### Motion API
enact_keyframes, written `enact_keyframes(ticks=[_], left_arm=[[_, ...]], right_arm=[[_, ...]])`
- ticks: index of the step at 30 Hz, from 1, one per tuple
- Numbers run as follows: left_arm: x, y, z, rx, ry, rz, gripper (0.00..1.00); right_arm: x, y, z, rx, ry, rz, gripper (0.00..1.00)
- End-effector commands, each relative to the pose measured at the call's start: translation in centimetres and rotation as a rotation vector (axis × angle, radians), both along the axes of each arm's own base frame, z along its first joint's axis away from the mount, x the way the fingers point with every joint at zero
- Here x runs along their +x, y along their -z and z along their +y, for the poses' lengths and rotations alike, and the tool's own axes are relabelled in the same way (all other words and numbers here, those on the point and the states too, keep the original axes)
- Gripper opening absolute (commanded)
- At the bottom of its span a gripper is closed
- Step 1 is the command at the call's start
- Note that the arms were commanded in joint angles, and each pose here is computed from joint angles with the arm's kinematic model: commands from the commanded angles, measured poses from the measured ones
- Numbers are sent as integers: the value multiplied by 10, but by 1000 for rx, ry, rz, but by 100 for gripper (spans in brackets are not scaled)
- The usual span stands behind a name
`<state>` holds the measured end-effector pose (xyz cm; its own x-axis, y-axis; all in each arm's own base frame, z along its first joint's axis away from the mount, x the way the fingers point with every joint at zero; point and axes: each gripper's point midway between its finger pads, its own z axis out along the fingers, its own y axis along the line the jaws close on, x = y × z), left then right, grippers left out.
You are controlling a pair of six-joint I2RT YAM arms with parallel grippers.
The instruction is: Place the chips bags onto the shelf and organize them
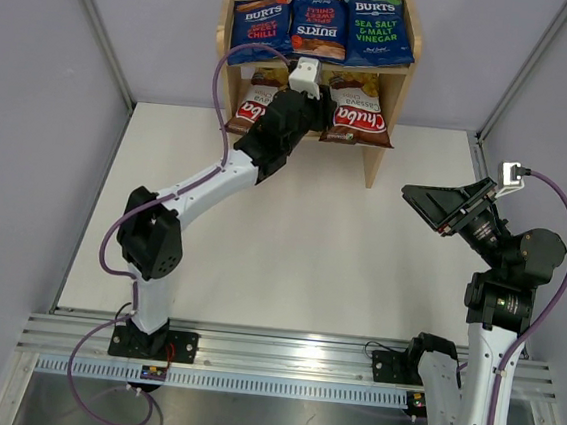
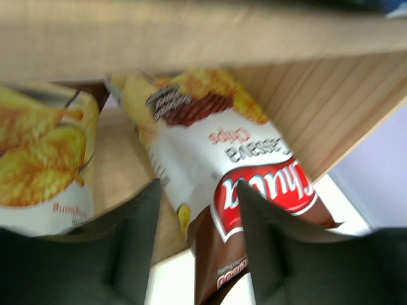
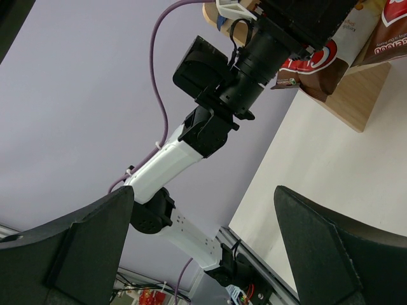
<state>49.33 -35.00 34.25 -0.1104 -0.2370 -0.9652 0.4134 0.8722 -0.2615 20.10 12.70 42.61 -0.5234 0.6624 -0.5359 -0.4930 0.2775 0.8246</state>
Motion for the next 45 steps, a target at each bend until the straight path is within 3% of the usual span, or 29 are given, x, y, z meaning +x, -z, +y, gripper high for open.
enact_keyframes(ticks=[1, 4, 11, 27, 31, 45], left_arm=[[-1, -13, 19, 21, -63, -22, 45], [6, -6, 25, 29, -86, 2, 30], [20, 17, 36, 86, -146, 73, 18], [31, 55, 57, 189, -279, 144, 15], [18, 37, 53, 120, -229, 101, 15], [-42, -27, 61, -3, -119, -8, 68]], right_arm=[[-7, -7, 4, -9, -23, -37, 99], [-8, -8, 4, -9, -24, -40, 99], [-7, -8, 4, -8, -23, -38, 99], [-8, -8, 4, -8, -25, -40, 99], [-7, -6, 4, -10, -21, -39, 99], [5, 1, -4, -59, 62, -48, 99]])
